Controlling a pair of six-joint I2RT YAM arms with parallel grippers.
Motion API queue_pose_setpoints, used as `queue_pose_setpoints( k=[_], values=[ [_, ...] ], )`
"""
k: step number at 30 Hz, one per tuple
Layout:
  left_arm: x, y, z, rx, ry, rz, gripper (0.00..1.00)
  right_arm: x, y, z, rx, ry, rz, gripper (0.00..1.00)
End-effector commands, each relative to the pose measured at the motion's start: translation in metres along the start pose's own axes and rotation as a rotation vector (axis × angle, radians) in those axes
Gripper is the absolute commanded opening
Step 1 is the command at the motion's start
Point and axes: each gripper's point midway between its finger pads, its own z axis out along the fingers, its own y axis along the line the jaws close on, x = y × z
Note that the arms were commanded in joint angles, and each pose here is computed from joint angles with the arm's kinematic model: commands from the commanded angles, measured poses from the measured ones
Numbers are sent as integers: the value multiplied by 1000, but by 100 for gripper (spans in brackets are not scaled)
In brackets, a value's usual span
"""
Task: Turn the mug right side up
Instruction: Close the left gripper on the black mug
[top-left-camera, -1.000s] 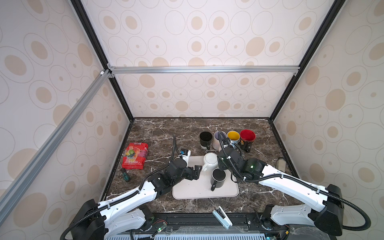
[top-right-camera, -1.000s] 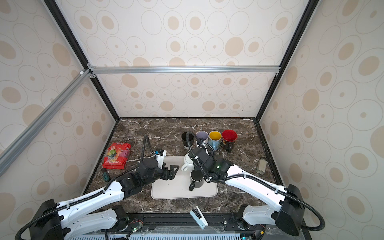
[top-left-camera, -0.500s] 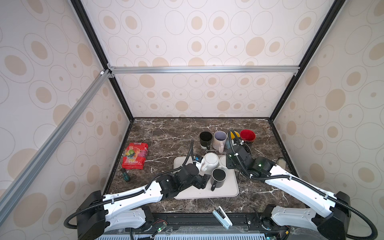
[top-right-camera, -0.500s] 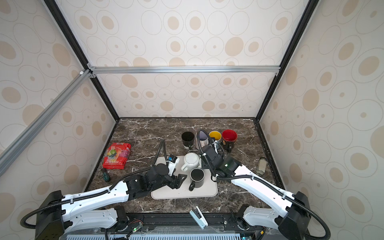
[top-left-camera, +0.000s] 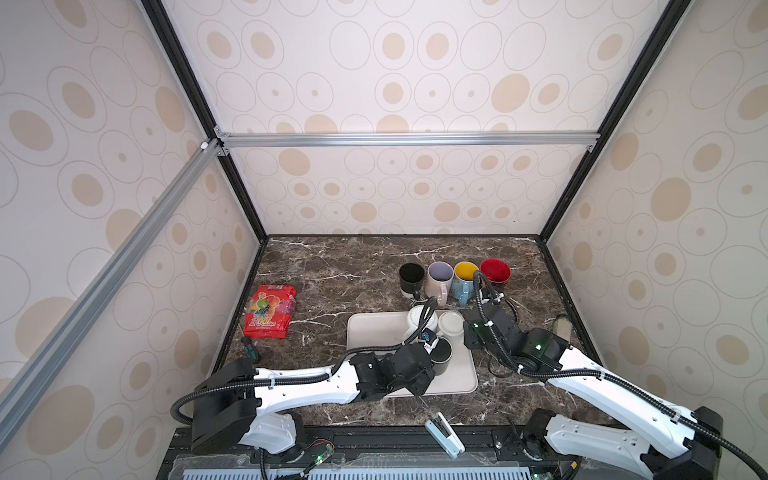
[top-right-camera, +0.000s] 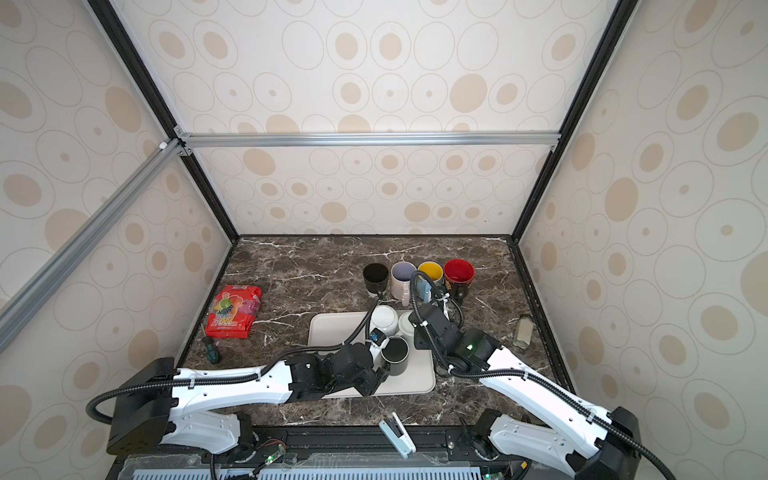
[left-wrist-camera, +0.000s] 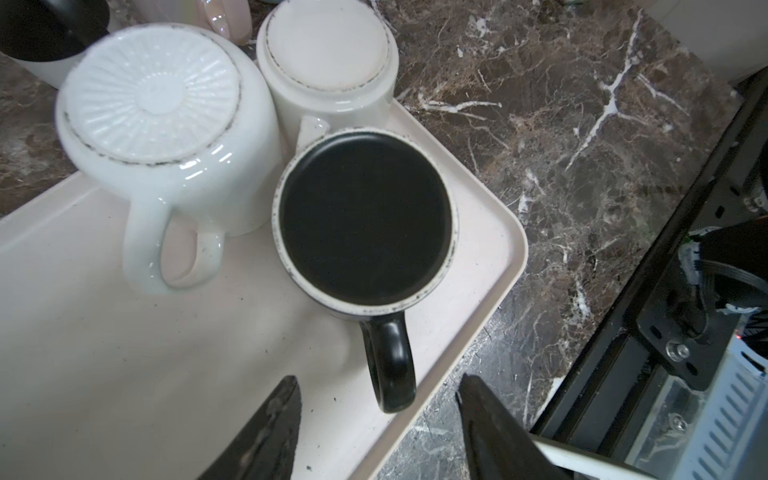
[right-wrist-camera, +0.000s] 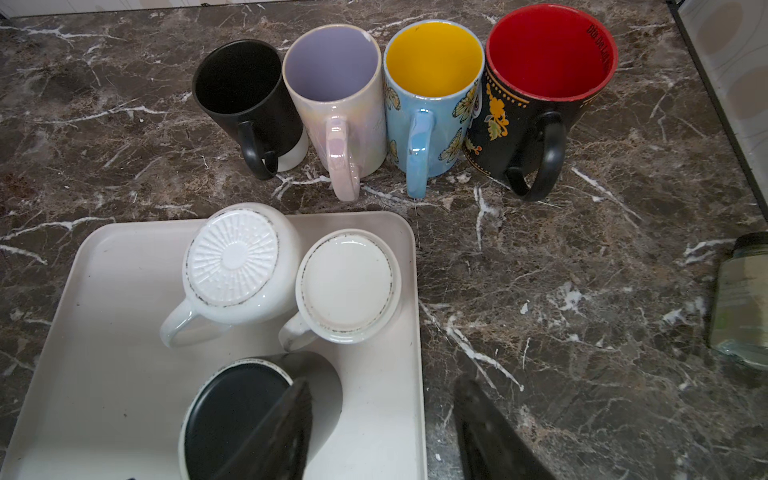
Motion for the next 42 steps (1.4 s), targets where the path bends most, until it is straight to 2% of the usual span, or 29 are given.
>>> queue_pose_setpoints(
  k=[1, 3, 8, 12, 22, 31, 42],
  values=[
    [-6, -4, 4, -21, -2, 1, 62, 6, -6, 0, 14, 7, 14, 57],
    [-1, -1, 9, -39, 16, 10, 62, 7, -6, 1, 13, 10, 15, 57],
    [8, 23, 15, -199, 80, 48, 62, 4, -7, 0, 13, 0, 11, 57],
    [10, 32, 17, -258, 104, 65, 62, 5, -7, 0, 10, -3, 16, 57],
    [0, 2, 28, -118, 97, 70, 53, 6, -5, -1, -3, 1, 15, 56],
    [-2, 1, 36, -102, 122, 64, 48, 7, -5, -3, -22, -10, 31, 56],
    [-7, 11, 38, -140, 113, 40, 26, 9, -1, 0, -42, -6, 38, 55]
  ],
)
